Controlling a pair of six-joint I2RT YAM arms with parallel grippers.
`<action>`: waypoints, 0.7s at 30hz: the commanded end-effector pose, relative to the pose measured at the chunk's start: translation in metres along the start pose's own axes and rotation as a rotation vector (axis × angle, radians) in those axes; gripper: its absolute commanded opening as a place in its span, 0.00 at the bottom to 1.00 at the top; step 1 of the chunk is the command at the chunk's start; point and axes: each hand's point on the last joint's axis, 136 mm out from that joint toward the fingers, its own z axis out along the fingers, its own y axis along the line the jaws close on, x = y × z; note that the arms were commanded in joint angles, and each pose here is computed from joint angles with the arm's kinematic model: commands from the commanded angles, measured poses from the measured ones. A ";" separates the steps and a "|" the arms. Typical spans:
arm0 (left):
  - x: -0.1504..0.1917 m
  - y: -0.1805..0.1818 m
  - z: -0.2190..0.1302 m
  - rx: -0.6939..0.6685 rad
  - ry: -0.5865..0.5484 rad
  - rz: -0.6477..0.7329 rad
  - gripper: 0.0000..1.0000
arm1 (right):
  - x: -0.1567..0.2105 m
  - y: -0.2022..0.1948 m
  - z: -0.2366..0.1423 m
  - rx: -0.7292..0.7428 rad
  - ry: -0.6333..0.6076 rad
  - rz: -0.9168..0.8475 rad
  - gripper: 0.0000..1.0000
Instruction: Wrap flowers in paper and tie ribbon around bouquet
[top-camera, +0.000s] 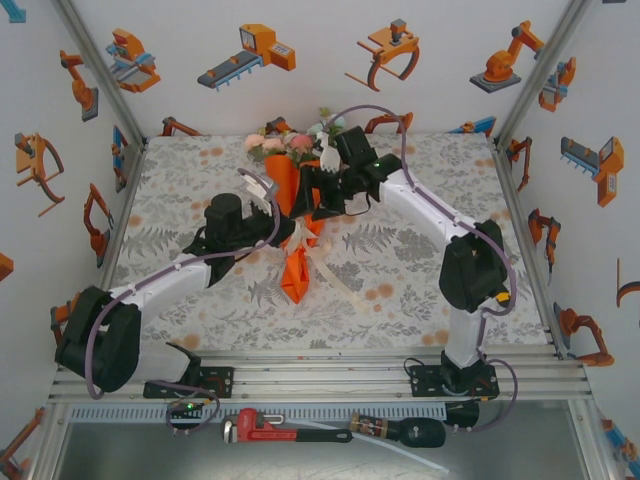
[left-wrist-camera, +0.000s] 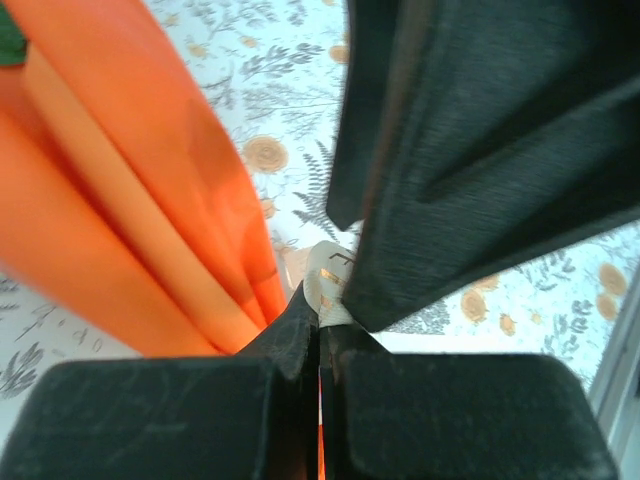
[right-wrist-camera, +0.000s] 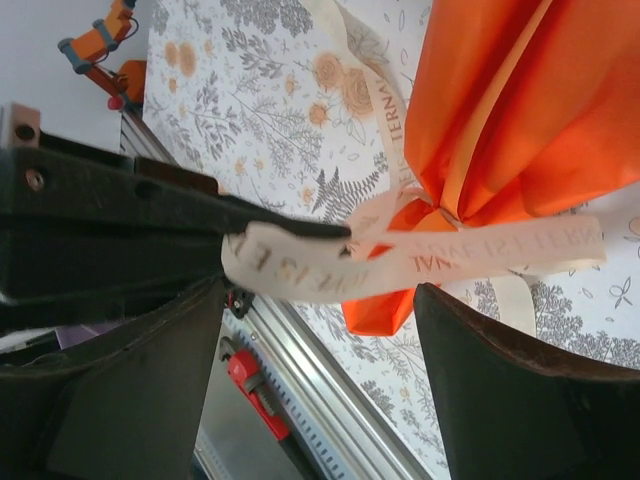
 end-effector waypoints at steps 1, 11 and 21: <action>-0.009 0.016 -0.005 -0.100 -0.006 0.015 0.00 | -0.003 0.009 -0.033 0.000 -0.054 -0.023 0.72; -0.008 0.020 -0.005 -0.124 0.027 -0.008 0.00 | 0.011 0.039 -0.024 -0.150 -0.089 -0.064 0.50; -0.011 0.014 -0.005 -0.091 0.019 -0.016 0.00 | 0.019 0.034 0.016 -0.129 -0.117 -0.098 0.57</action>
